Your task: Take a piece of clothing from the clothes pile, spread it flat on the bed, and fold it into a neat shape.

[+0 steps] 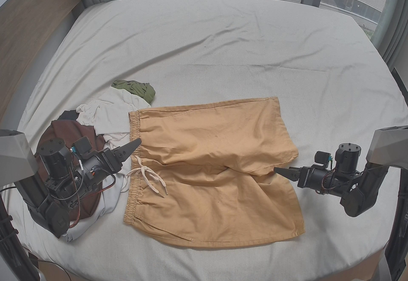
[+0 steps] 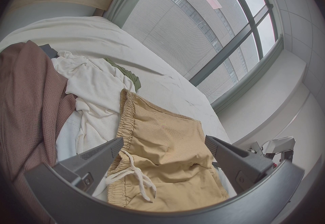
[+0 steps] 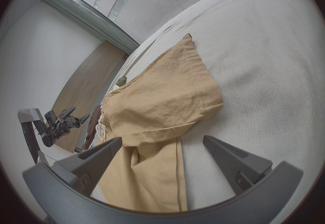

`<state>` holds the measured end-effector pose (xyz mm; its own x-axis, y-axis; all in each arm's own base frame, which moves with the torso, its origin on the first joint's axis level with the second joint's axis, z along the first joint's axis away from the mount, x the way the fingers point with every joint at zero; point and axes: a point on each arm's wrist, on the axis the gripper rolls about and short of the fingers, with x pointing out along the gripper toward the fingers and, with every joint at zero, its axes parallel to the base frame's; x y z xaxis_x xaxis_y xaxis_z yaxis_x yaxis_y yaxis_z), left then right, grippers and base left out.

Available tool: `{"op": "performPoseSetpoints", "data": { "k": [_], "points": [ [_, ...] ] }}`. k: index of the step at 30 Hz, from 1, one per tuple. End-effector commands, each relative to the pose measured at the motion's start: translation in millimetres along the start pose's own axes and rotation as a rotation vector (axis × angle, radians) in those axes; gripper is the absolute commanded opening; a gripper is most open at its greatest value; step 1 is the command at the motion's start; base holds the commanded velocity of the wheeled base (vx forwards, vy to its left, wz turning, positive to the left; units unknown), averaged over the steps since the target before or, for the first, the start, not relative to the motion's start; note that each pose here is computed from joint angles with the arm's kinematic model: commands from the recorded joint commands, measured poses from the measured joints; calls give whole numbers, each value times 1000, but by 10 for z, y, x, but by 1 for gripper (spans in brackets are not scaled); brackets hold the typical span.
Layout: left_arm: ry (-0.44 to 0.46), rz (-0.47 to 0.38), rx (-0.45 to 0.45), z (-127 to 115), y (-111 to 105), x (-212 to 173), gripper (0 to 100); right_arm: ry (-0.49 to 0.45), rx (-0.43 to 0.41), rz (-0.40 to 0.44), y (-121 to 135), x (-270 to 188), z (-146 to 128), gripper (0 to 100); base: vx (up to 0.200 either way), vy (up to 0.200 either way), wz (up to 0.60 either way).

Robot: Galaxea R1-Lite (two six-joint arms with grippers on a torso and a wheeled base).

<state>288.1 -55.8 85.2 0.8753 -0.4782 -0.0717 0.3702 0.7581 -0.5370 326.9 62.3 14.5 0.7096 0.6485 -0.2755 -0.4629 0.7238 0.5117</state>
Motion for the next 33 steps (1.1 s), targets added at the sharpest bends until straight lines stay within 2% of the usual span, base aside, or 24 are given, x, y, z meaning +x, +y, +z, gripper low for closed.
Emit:
{"op": "performPoseSetpoints", "data": {
  "k": [1,9,10,21,33],
  "points": [
    [-1,-2,0,3,-6,-2,100,29,13,4,-78,120,-152,100,0,0,0],
    [-2,-4,0,5,-14,-7,100,50,9,27,-18,186,-220,100,0,0,0],
    [-2,-4,0,5,-14,-7,100,51,6,31,-5,193,-224,0,0,0,0],
    [6,-8,0,-15,-28,-4,100,13,-11,40,2,160,-180,0,0,0,0],
    [8,-5,-2,-19,-21,-6,100,-21,-14,-9,-59,-63,-73,0,0,0,0]
  ]
}}
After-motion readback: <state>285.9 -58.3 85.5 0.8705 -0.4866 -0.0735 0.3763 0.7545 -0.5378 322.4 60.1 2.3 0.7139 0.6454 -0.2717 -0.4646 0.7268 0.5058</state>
